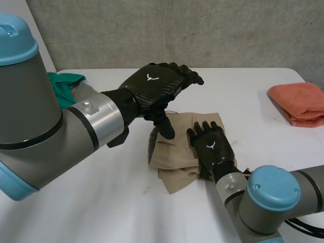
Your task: Fold the laundry.
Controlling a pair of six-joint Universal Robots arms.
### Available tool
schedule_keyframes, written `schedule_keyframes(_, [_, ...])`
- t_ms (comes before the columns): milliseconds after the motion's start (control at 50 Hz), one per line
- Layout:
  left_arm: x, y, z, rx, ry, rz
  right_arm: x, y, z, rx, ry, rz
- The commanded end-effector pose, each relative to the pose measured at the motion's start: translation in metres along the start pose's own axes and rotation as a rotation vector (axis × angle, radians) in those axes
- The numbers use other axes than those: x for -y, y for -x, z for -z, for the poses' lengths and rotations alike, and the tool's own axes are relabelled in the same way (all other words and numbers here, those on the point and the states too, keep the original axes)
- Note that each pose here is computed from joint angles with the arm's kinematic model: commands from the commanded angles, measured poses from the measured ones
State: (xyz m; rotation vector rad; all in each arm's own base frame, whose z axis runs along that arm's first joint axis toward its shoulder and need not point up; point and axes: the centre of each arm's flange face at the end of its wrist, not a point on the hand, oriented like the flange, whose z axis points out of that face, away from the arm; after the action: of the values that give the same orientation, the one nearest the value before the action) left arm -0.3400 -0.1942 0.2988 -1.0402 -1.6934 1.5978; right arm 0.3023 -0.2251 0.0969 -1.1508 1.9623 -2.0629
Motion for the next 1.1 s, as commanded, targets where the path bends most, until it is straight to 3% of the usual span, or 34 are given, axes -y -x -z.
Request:
schedule_keyframes(20, [0.000, 0.000, 0.000, -0.001, 0.000, 0.001, 0.003, -0.003, -0.011, -0.010, -0.019, -0.005])
schedule_keyframes(300, [-0.003, -0.001, 0.000, -0.003, 0.006, 0.002, 0.007, -0.007, -0.037, 0.033, -0.030, -0.008])
schedule_keyframes(480, [-0.003, -0.001, 0.000, -0.003, 0.007, 0.003, 0.003, -0.069, -0.053, -0.004, 0.023, -0.025])
schedule_keyframes(660, [-0.003, -0.001, 0.000, -0.003, 0.006, 0.004, -0.014, -0.162, -0.080, -0.112, -0.143, 0.122])
schedule_keyframes(760, [-0.003, 0.000, 0.000, -0.002, 0.007, 0.004, 0.000, -0.210, -0.100, -0.181, -0.269, 0.175])
schedule_keyframes(940, [-0.004, -0.001, 0.001, -0.002, 0.010, 0.006, 0.037, -0.319, -0.115, -0.332, -0.478, 0.030])
schedule_keyframes(1020, [-0.004, -0.001, 0.001, -0.004, 0.009, 0.005, 0.029, -0.367, -0.116, -0.391, -0.525, 0.022])
schedule_keyframes(1100, [-0.004, -0.001, 0.001, -0.004, 0.009, 0.005, 0.004, -0.387, -0.121, -0.403, -0.516, 0.043])
